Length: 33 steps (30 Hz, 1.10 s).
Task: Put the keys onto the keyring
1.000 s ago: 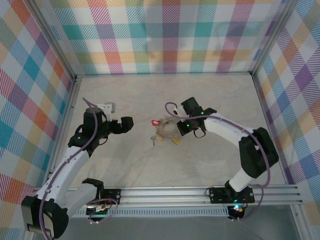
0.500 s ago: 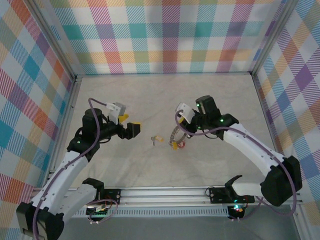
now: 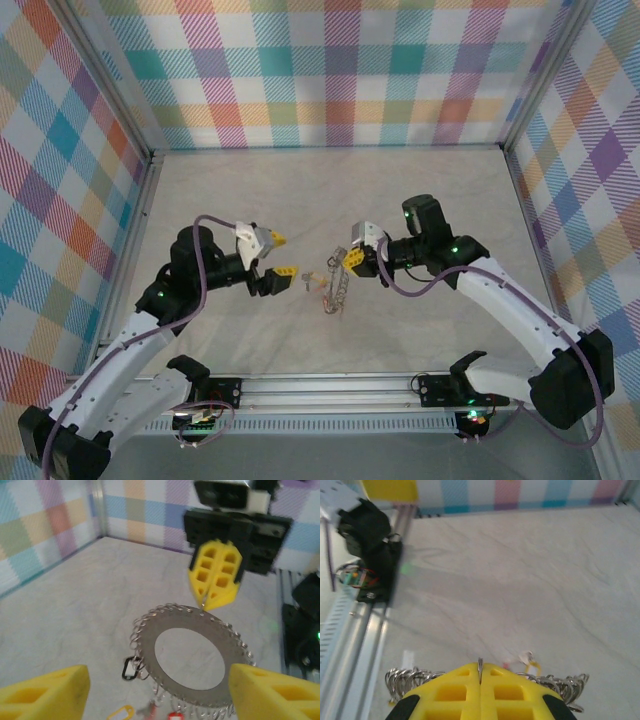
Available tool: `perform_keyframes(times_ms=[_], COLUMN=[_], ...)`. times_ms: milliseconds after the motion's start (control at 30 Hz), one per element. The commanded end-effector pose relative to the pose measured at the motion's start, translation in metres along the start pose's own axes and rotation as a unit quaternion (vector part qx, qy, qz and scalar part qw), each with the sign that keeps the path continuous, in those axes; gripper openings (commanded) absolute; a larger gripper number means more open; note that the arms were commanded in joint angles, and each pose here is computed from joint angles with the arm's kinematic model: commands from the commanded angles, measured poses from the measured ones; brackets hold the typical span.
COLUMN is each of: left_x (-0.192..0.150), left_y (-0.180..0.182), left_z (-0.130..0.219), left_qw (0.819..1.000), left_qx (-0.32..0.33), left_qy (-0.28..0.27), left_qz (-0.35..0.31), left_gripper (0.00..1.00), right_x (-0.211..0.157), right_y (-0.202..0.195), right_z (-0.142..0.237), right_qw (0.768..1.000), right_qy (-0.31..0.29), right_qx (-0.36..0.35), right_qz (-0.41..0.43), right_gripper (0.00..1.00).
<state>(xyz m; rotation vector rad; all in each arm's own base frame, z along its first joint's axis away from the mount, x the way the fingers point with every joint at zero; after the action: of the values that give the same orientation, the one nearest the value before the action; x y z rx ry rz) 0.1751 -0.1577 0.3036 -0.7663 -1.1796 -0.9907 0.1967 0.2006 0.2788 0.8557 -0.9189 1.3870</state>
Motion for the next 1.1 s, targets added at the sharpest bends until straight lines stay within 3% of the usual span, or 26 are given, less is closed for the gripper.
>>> perform_keyframes(times_ms=[0,233,567,1067], left_x=[-0.009,-0.011,-0.014,-0.015], left_y=[-0.019,-0.015,-0.018,-0.029], left_z=[-0.008,-0.024,-0.028,-0.037], left_qw=[0.993,0.995,0.996,0.992], left_qx=[-0.084,-0.068,-0.064,-0.093], left_qy=[0.016,0.025,0.012,-0.008], left_qz=[-0.083,-0.065,-0.065,-0.085], left_gripper=[0.7,0.65,0.42,0.33], right_x=[0.021,0.024,0.023,0.018], right_y=[0.013,0.015,0.012,0.013], right_z=[0.002,-0.021,-0.032,-0.037], right_qw=[0.992,0.99,0.989,0.986], right_qy=[-0.083,-0.081,-0.091,-0.129], right_qx=[0.075,0.095,0.081,0.074], right_qz=[0.053,0.07,0.088,0.078], right_gripper=[0.0,0.0,0.0,0.0])
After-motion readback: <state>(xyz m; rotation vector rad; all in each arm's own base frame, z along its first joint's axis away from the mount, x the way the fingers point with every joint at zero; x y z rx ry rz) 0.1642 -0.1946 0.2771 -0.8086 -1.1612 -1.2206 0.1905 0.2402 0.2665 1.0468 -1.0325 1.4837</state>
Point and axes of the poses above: each hand's point on the last joint's axis, 136 mm out from that joint toward the fingers, its own z axis back along the fingers, its own y axis along the line the jaws close on, x = y × z, the point moved 8 cm from there along z, back along the fingers, and after that the axes turned 1 degree about z, right-handed, at the moved point
